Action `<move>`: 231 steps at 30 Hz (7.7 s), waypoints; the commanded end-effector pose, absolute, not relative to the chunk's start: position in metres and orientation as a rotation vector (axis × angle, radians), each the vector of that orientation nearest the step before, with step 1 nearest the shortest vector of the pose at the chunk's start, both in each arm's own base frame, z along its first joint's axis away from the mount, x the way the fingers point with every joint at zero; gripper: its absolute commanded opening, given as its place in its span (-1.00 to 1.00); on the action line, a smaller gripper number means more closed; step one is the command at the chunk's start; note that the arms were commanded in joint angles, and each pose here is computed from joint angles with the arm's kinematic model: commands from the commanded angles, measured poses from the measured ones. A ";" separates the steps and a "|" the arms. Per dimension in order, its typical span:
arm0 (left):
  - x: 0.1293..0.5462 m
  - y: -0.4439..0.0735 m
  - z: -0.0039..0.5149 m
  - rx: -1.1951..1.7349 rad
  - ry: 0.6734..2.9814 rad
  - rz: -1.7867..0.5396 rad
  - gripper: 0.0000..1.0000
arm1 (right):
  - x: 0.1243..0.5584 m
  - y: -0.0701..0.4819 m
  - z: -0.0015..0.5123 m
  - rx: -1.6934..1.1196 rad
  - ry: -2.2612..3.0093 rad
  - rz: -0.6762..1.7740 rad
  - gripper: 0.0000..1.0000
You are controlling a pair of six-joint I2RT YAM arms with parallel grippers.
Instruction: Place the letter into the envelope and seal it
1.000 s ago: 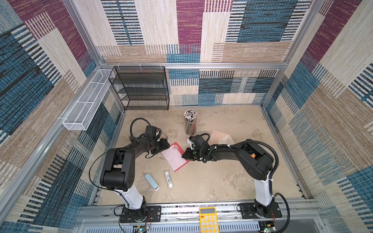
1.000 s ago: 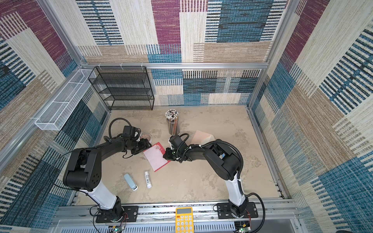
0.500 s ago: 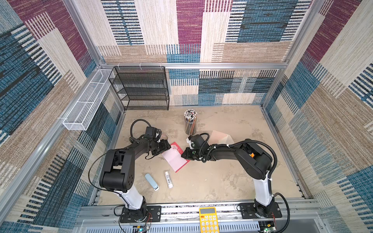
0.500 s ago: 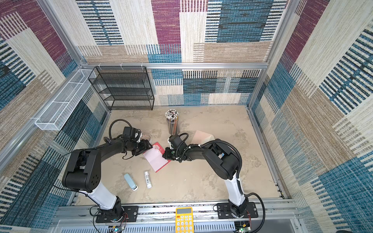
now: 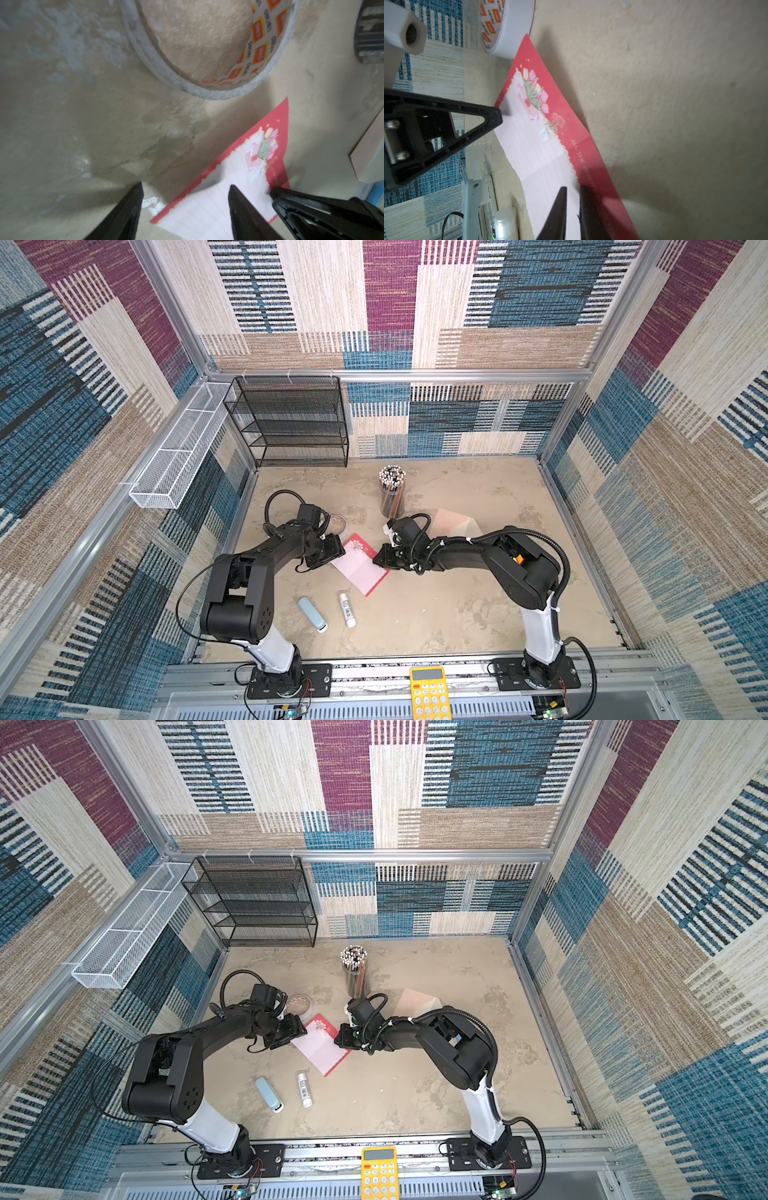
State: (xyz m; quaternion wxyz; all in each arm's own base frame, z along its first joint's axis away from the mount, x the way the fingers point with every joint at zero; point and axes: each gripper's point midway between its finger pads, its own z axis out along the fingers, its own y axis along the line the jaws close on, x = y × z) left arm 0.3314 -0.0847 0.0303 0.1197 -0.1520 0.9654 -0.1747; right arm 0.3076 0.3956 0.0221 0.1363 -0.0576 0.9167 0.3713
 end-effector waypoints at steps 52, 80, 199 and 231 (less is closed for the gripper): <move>0.347 -0.126 0.249 -0.274 2.220 -0.985 -1.00 | 0.311 0.296 0.245 -0.047 1.935 1.080 0.55; 0.368 -0.225 0.387 0.086 1.625 -1.431 -1.00 | 0.320 0.260 0.285 -0.073 1.674 1.431 0.78; 0.334 -0.251 0.318 0.437 1.794 -1.503 0.22 | 0.323 0.256 0.328 -0.536 1.742 1.276 -1.00; 0.318 -0.277 0.331 0.533 1.729 -1.614 0.19 | 0.318 0.264 0.320 -0.555 1.756 1.398 -1.00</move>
